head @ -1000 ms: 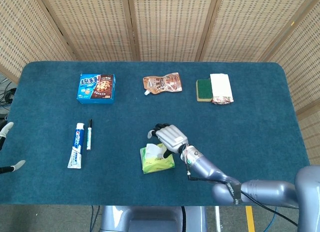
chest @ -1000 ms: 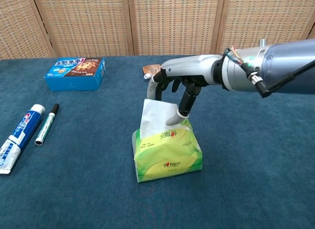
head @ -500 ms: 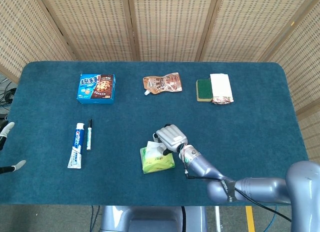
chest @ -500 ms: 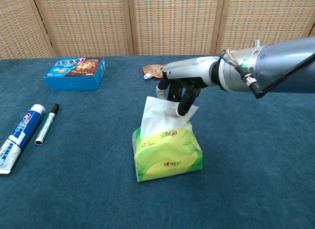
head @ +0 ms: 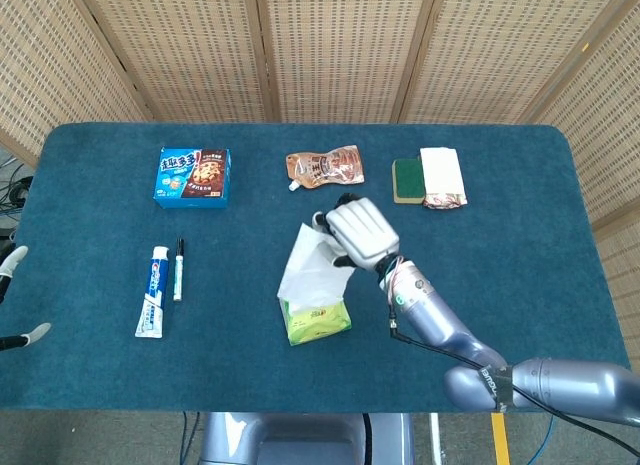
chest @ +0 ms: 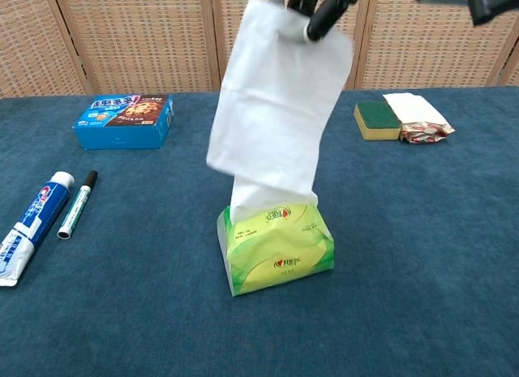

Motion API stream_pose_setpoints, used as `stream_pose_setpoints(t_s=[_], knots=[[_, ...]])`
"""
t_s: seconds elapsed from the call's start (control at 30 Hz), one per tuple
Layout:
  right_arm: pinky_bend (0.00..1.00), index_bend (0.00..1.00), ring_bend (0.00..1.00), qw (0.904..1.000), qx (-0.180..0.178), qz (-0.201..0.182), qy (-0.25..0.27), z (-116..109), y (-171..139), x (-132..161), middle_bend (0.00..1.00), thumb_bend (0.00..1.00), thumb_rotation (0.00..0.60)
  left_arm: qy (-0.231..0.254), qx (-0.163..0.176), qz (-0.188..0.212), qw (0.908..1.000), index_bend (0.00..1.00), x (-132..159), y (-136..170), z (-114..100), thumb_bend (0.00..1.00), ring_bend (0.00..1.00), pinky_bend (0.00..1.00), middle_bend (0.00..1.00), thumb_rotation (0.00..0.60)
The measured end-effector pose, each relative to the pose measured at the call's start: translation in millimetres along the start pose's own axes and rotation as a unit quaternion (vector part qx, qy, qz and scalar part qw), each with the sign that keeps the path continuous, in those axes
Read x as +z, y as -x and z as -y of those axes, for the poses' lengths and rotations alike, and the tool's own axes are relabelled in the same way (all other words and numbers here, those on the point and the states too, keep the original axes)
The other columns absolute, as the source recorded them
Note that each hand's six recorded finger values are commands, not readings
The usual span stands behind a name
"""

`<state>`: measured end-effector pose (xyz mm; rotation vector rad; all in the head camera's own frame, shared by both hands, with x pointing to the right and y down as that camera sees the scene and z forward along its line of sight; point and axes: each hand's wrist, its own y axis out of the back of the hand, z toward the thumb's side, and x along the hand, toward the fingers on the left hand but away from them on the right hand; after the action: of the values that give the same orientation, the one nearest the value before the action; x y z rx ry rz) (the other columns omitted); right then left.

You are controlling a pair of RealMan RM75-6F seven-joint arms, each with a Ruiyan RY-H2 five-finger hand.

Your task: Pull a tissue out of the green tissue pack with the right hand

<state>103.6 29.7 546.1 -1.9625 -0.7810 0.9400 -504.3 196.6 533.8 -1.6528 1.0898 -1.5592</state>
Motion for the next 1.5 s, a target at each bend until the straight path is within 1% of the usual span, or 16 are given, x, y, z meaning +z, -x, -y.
stream_pose_setpoints(t_s=[0.07, 0.17, 0.27, 0.37, 0.5, 0.67, 0.73, 0.77, 0.8, 0.83, 0.9, 0.93, 1.07, 1.17, 1.33, 1.5], knots=[[0.26, 0.73, 0.54, 0.9974, -0.064, -0.002, -0.031, -26, 2, -8, 0.73, 0.78, 0.6, 0.0, 0.001, 0.002, 1.0, 0.0, 1, 1, 0, 0.0, 0.0, 0.0, 0.0, 0.6], [0.26, 0.73, 0.54, 0.9903, -0.121, 0.007, -0.068, -46, 4, -26, 0.73, 0.78, 0.6, -0.002, 0.0, 0.002, 1.0, 0.0, 1, 1, 0, 0.0, 0.0, 0.0, 0.0, 0.6], [0.26, 0.73, 0.54, 0.9825, -0.158, 0.025, -0.096, -53, 6, -51, 0.73, 0.78, 0.6, -0.004, -0.001, 0.001, 1.0, 0.0, 1, 1, 1, 0.0, 0.0, 0.0, 0.0, 0.6], [0.26, 0.73, 0.54, 0.978, -0.168, 0.041, -0.116, -42, 8, -73, 0.73, 0.78, 0.6, -0.007, -0.002, 0.0, 1.0, 0.0, 1, 0, 3, 0.0, 0.0, 0.0, 0.0, 0.6], [0.26, 0.73, 0.54, 0.9777, -0.149, 0.055, -0.137, -10, 10, -96, 0.73, 0.78, 0.6, -0.009, -0.003, -0.002, 1.0, 0.0, 0, -1, 4, 0.0, 0.0, 0.0, 0.0, 0.6], [0.26, 0.73, 0.54, 0.9781, -0.102, 0.055, -0.173, 42, 7, -115, 0.72, 0.76, 0.6, -0.011, -0.006, -0.008, 0.9999, 0.0, -2, -3, 6, 0.0, 0.0, 0.0, 0.0, 0.6], [0.26, 0.7, 0.5, 0.9787, -0.083, 0.052, -0.18, 60, 4, -121, 0.63, 0.65, 0.6, -0.012, -0.009, -0.009, 0.9998, 0.0, -2, -3, 8, 0.0, 0.0, 0.0, 0.0, 0.6], [0.26, 0.63, 0.45, 0.9786, -0.072, 0.05, -0.186, 69, 3, -124, 0.56, 0.56, 0.6, -0.013, -0.011, -0.009, 0.9998, 0.0, -2, -4, 8, 0.0, 0.0, 0.0, 0.0, 0.6], [0.24, 0.47, 0.32, 0.9783, -0.065, 0.049, -0.19, 76, 1, -127, 0.41, 0.38, 0.6, -0.013, -0.011, -0.009, 0.9998, 0.0, -2, -4, 9, 0.0, 0.0, 0.0, 0.0, 0.6], [0.18, 0.26, 0.18, 0.9782, -0.058, 0.049, -0.193, 82, 0, -129, 0.23, 0.2, 0.6, -0.014, -0.011, -0.009, 0.9998, 0.0, -1, -4, 9, 0.0, 0.0, 0.0, 0.0, 0.6], [0.06, 0.03, 0.02, 0.9785, -0.039, 0.053, -0.196, 94, -3, -137, 0.03, 0.02, 0.6, -0.015, -0.011, -0.008, 0.9998, 0.0, -1, -4, 9, 0.0, 0.0, 0.0, 0.0, 0.6], [0.01, 0.0, 0.0, 0.9787, -0.03, 0.057, -0.195, 98, -4, -140, 0.0, 0.0, 0.6, -0.015, -0.011, -0.008, 0.9998, 0.0, -1, -4, 9, 0.0, 0.0, 0.0, 0.0, 0.6], [0.0, 0.0, 0.0, 0.9804, 0.022, 0.086, -0.176, 112, -10, -153, 0.0, 0.0, 0.6, -0.017, -0.013, -0.006, 0.9997, 0.0, 0, -3, 11, 0.0, 0.0, 0.0, 0.0, 0.6], [0.0, 0.0, 0.0, 0.9829, 0.027, 0.099, -0.153, 110, -16, -155, 0.0, 0.0, 0.6, -0.019, -0.012, -0.004, 0.9997, 0.0, 1, -2, 12, 0.0, 0.0, 0.0, 0.0, 0.6], [0.0, 0.0, 0.0, 0.985, -0.024, 0.102, -0.137, 75, -35, -161, 0.0, 0.0, 0.6, -0.018, -0.008, -0.002, 0.9998, 0.0, 2, 0, 10, 0.0, 0.0, 0.0, 0.0, 0.6], [0.0, 0.0, 0.0, 0.986, -0.07, 0.105, -0.109, 36, -85, -176, 0.0, 0.0, 0.6, -0.018, -0.003, 0.002, 0.9998, 0.0, 3, 3, 9, 0.0, 0.0, 0.0, 0.0, 0.6]])
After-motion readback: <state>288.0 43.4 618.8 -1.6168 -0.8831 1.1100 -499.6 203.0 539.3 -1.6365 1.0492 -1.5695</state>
